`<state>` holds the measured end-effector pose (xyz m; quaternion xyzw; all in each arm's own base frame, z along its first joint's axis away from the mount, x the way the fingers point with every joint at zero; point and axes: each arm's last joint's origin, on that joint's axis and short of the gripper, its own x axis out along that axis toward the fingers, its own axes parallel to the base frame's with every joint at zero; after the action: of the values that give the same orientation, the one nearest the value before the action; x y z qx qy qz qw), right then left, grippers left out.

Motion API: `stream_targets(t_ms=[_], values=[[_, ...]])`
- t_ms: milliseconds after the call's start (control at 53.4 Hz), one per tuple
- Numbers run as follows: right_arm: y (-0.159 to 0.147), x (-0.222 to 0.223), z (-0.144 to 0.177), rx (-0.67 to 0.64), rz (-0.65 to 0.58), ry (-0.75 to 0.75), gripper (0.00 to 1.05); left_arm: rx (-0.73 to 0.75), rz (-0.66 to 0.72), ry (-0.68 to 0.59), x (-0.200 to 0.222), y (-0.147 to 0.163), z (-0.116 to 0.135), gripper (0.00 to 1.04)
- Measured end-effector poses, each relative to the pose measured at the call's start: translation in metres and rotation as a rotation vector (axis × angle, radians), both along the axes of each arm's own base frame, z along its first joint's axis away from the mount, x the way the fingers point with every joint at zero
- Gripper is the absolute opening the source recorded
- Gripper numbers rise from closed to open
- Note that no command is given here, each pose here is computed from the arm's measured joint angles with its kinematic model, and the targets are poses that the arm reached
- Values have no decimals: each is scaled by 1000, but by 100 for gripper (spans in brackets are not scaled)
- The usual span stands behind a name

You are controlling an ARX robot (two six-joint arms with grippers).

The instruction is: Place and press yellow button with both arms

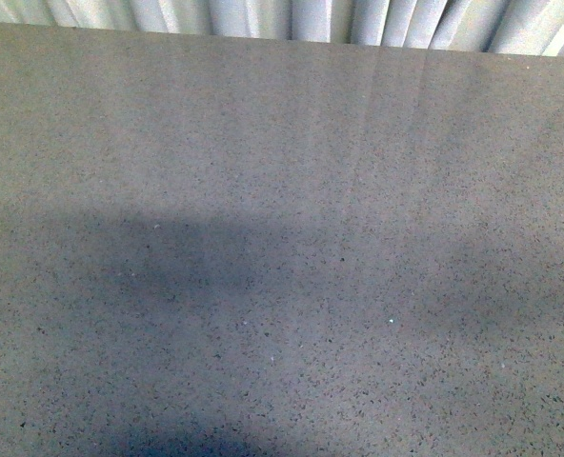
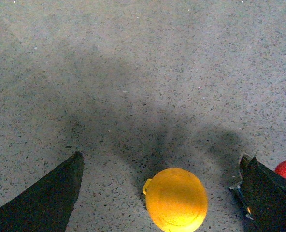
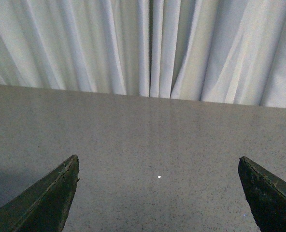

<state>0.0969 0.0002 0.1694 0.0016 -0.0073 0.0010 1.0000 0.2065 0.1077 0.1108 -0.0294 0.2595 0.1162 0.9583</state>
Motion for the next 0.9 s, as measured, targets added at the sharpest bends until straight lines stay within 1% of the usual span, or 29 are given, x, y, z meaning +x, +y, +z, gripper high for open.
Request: stream_targets(t_ms=[505,899], values=[[0,0,0,0,0,0,96,-12,3,52,10,3,-22,96],[0,0,0,0,0,0,96,-10,9,64,21,3,-29,96]])
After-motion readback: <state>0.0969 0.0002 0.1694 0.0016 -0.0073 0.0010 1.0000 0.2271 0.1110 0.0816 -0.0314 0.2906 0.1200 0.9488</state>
